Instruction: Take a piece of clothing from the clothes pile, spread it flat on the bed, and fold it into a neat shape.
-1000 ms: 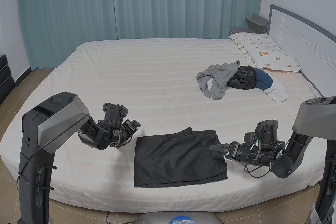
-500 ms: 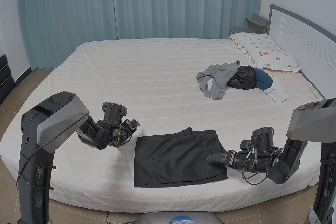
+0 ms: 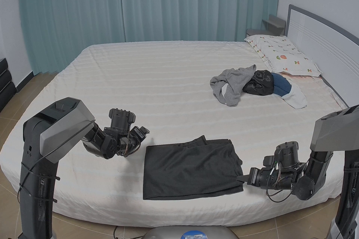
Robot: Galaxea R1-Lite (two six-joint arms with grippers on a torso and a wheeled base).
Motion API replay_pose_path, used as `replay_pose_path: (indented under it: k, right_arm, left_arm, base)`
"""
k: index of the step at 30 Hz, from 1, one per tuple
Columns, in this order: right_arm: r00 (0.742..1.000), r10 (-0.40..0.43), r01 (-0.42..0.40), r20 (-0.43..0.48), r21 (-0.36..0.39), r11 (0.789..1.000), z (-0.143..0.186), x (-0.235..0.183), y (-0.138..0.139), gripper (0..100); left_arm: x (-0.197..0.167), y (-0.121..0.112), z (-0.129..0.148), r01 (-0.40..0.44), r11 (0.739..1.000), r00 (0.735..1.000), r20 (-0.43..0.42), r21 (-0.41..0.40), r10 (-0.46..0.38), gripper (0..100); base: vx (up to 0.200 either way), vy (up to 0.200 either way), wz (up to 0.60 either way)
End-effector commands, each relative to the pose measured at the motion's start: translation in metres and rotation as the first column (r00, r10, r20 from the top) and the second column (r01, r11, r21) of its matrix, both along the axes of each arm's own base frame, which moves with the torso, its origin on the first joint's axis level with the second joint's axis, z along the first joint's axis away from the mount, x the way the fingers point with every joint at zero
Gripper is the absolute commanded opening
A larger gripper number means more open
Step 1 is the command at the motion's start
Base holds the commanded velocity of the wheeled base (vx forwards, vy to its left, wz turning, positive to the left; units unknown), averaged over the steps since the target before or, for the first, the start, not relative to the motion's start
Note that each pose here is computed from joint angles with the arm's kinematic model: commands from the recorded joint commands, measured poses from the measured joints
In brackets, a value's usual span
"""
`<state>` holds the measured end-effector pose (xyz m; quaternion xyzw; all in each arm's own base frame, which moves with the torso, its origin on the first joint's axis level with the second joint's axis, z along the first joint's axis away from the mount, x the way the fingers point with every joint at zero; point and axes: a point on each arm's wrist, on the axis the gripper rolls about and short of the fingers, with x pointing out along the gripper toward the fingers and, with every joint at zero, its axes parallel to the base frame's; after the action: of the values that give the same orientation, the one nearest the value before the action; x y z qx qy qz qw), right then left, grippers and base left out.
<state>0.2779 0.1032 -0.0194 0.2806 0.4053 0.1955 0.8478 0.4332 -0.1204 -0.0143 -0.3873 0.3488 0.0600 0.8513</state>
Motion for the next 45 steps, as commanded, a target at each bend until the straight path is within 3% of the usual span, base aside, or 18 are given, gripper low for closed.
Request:
replay_pose_path:
  k: [1,21,22,30,35,45]
  right_arm:
    - [1.0,-0.001,0.001,0.001,-0.012,1.0,0.0,-0.008,-0.006,0]
    - [0.999,0.05,-0.049,0.004,-0.091,0.995,-0.008,-0.024,-0.015,0]
    - [0.999,0.045,-0.044,0.008,-0.09,0.995,-0.007,-0.023,-0.016,100]
    - [0.989,-0.038,0.042,0.141,-0.021,0.999,0.009,0.021,-0.015,100]
    - [0.977,-0.123,0.12,0.177,0.025,0.992,0.009,0.06,-0.005,100]
    - [0.965,-0.154,0.151,0.21,0.033,0.988,-0.003,0.107,0.015,100]
  left_arm:
    - [0.0,0.0,-0.001,-0.001,1.0,1.0,-0.002,0.001,0.001,100]
    - [0.0,0.0,-0.001,-0.001,1.0,1.0,-0.003,0.002,0.001,100]
    - [0.0,0.0,-0.001,-0.001,1.0,1.0,-0.003,0.002,0.001,100]
    - [0.0,0.0,-0.001,-0.001,1.0,1.0,-0.002,0.001,0.001,100]
    - [0.0,-0.001,-0.001,0.002,1.0,1.0,-0.002,0.002,-0.002,100]
    - [-0.002,-0.001,-0.002,0.008,1.0,1.0,-0.007,0.007,-0.008,100]
  base:
    - [0.0,0.0,0.0]
    - [0.0,0.0,0.0]
    - [0.0,0.0,0.0]
    - [0.0,0.0,0.0]
    - [0.0,0.0,0.0]
    - [0.0,0.0,0.0]
